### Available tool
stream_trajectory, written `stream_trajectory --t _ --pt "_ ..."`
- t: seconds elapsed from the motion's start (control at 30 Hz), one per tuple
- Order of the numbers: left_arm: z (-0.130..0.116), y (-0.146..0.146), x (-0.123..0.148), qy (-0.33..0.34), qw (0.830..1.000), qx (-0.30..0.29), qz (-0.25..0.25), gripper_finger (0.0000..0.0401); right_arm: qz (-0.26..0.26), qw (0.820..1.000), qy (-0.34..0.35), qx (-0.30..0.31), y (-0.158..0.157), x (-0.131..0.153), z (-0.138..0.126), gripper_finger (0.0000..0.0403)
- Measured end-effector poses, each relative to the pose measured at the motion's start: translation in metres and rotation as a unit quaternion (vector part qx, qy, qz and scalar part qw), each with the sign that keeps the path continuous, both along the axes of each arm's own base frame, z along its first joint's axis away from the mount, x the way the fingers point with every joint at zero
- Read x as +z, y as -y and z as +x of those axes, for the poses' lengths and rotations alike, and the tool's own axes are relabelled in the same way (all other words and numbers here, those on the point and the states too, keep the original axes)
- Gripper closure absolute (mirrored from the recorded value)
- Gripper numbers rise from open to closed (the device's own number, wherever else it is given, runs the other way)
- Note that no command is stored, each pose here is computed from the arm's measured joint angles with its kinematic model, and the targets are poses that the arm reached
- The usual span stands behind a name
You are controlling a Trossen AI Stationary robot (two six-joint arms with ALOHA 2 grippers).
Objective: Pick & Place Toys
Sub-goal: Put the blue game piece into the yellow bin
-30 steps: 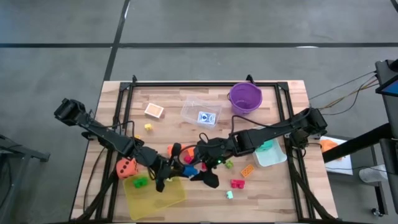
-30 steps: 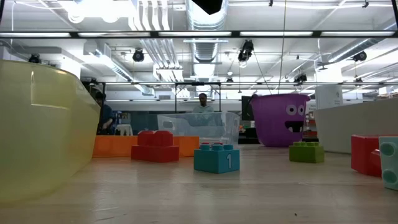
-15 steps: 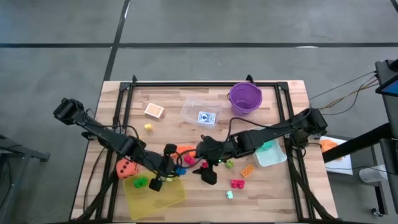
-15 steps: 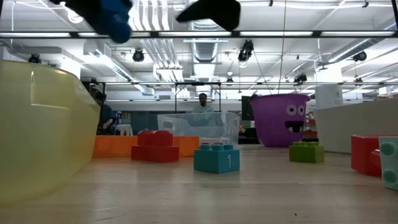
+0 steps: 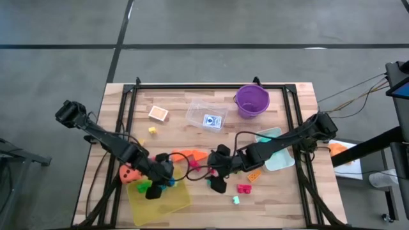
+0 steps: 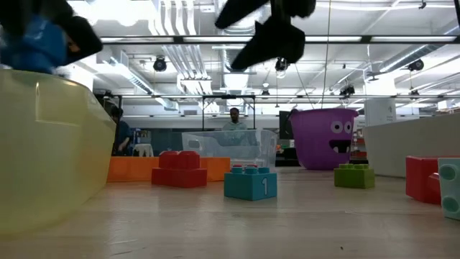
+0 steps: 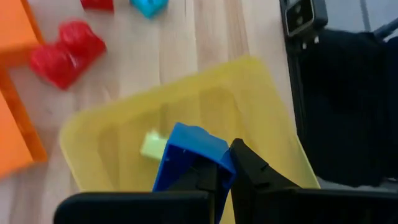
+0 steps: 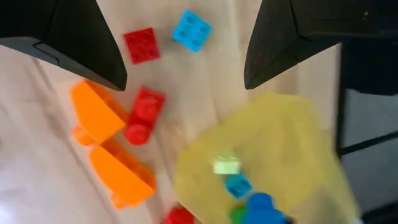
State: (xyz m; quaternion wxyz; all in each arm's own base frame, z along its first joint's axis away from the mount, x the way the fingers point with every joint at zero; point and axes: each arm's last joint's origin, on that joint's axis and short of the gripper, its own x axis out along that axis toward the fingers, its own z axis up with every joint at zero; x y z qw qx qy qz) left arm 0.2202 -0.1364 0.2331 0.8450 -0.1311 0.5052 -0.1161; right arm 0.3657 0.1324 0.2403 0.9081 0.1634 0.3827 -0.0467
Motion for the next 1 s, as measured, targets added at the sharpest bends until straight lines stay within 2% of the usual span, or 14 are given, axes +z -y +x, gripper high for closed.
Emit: stream_trajectory --t 0.23,0.4,0.63,1.0 --pt "-0.016 0.007 -0.008 -0.076 0.997 0.028 -0.009 0.0393 -0.057 0.998 -0.006 -0.032 0.005 -0.021 -0.009 0.0083" --pt "-0.027 0.012 -0.014 -0.137 0.988 0.057 -0.032 0.0393 -0.059 0.998 -0.004 -0.035 0.006 -0.029 -0.011 0.0083" --pt "-0.03 0.022 -0.021 -0.189 0.978 0.06 -0.059 0.0393 -0.056 0.998 -0.01 -0.04 0.007 -0.033 -0.013 0.0083" --pt "-0.025 0.034 -0.05 -0.278 0.958 0.047 -0.059 0.0393 -0.067 0.997 -0.011 -0.029 0.007 -0.033 -0.013 0.0083"
